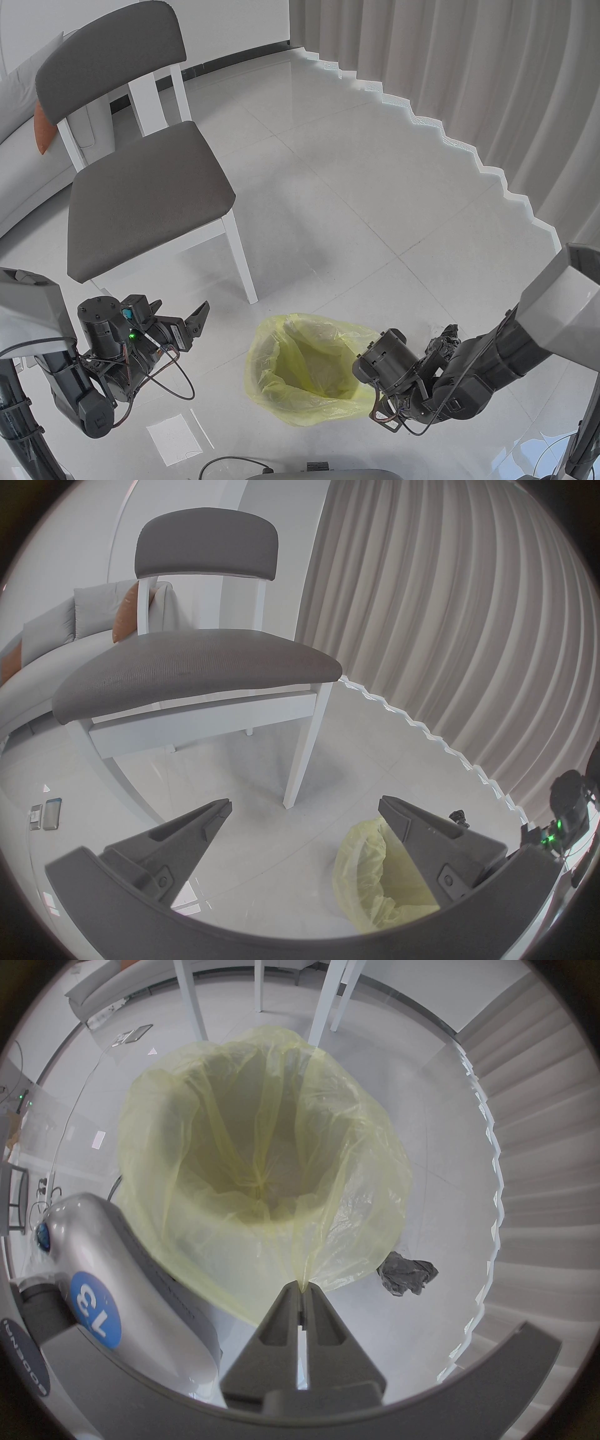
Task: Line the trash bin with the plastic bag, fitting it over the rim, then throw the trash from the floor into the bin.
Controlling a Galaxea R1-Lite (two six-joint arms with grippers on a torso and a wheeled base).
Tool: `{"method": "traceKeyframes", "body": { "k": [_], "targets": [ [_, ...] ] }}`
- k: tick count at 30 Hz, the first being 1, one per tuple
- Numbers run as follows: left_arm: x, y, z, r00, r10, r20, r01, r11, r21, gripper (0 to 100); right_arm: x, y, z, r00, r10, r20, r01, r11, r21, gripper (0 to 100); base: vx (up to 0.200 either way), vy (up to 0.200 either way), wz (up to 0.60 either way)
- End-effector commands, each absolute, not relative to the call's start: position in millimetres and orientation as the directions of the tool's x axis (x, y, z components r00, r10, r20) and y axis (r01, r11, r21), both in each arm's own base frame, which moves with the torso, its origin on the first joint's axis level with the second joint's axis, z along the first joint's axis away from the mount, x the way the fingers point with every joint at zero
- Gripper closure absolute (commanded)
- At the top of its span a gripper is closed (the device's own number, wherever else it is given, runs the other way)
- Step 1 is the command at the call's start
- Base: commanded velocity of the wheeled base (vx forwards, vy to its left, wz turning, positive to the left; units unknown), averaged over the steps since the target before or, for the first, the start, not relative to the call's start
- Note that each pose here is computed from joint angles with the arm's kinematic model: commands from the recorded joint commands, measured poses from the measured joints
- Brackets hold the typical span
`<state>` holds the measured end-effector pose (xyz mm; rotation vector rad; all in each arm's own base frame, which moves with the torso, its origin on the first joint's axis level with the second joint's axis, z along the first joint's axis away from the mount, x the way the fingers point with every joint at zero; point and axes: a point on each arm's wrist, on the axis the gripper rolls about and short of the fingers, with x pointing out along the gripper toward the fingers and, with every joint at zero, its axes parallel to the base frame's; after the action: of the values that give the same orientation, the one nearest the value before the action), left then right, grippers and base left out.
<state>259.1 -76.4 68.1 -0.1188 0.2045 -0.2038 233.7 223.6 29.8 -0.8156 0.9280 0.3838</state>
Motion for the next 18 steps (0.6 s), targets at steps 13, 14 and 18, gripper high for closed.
{"method": "traceKeyframes", "body": {
  "k": [13, 14, 18],
  "targets": [
    [257.3, -75.0, 69.5, 0.961, -0.21, -0.178, 0.186, 0.972, -0.143, 0, 218.6, 226.4, 56.0, 0.621, -0.003, -0.783, -0.607, 0.63, -0.484, 100, 0.0, 0.0, 0.0],
    [257.3, -75.0, 69.5, 0.961, -0.21, -0.178, 0.186, 0.972, -0.143, 0, 218.6, 226.4, 56.0, 0.621, -0.003, -0.783, -0.607, 0.63, -0.484, 100, 0.0, 0.0, 0.0],
    [256.3, -74.7, 70.3, 0.962, -0.21, -0.177, 0.186, 0.972, -0.145, 0, 216.9, 223.7, 64.6, 0.634, 0.008, -0.773, -0.615, 0.611, -0.498, 100, 0.0, 0.0, 0.0]
  ]
}}
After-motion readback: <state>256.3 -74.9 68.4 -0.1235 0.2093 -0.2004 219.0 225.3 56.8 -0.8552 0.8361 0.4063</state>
